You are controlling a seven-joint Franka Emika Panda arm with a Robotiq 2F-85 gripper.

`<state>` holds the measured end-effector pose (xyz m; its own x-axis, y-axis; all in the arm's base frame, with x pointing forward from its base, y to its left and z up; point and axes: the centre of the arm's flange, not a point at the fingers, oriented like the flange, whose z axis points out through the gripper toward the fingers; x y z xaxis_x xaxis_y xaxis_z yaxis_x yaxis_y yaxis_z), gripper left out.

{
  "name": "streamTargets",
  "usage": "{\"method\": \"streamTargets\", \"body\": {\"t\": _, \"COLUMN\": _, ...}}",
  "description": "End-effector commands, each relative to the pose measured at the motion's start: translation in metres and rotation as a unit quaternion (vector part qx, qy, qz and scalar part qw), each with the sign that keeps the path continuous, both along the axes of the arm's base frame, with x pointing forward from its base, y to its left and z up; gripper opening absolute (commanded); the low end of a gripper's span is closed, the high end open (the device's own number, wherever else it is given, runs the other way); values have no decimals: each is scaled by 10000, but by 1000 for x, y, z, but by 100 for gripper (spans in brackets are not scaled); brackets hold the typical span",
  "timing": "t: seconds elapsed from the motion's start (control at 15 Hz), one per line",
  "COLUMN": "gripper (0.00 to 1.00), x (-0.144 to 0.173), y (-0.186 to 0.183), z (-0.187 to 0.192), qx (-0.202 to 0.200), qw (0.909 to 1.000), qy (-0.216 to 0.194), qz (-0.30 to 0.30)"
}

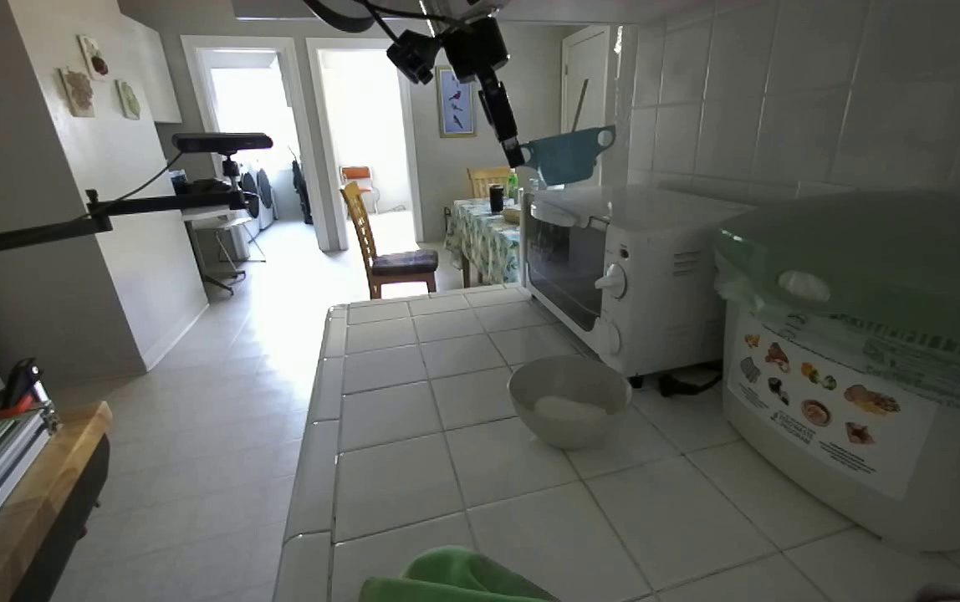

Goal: Pick up the cup and put it on top of the microwave

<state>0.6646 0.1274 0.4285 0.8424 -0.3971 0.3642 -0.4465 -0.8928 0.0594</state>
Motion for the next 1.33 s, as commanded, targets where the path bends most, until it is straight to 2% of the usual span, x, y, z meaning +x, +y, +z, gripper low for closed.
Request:
{"method": "streamTargets", "body": {"t": 0.0, "gripper": 3, "x": -1, "y": -9, "z": -7, "qx": 127, "qw": 9996, "qy": -165, "qz": -182}}
{"method": "streamTargets", "body": {"t": 0.4, "gripper": 3, "x": 8, "y": -15, "z": -13, "qx": 359, "qw": 9978, "qy": -306, "qz": -458}}
{"method": "streamTargets", "body": {"t": 0.67, "gripper": 3, "x": 12, "y": -19, "z": -15, "qx": 511, "qw": 9964, "qy": -255, "qz": -627}}
{"method": "streamTargets", "body": {"t": 1.27, "gripper": 3, "x": 25, "y": -27, "z": 4, "qx": 768, "qw": 9928, "qy": -277, "qz": -880}}
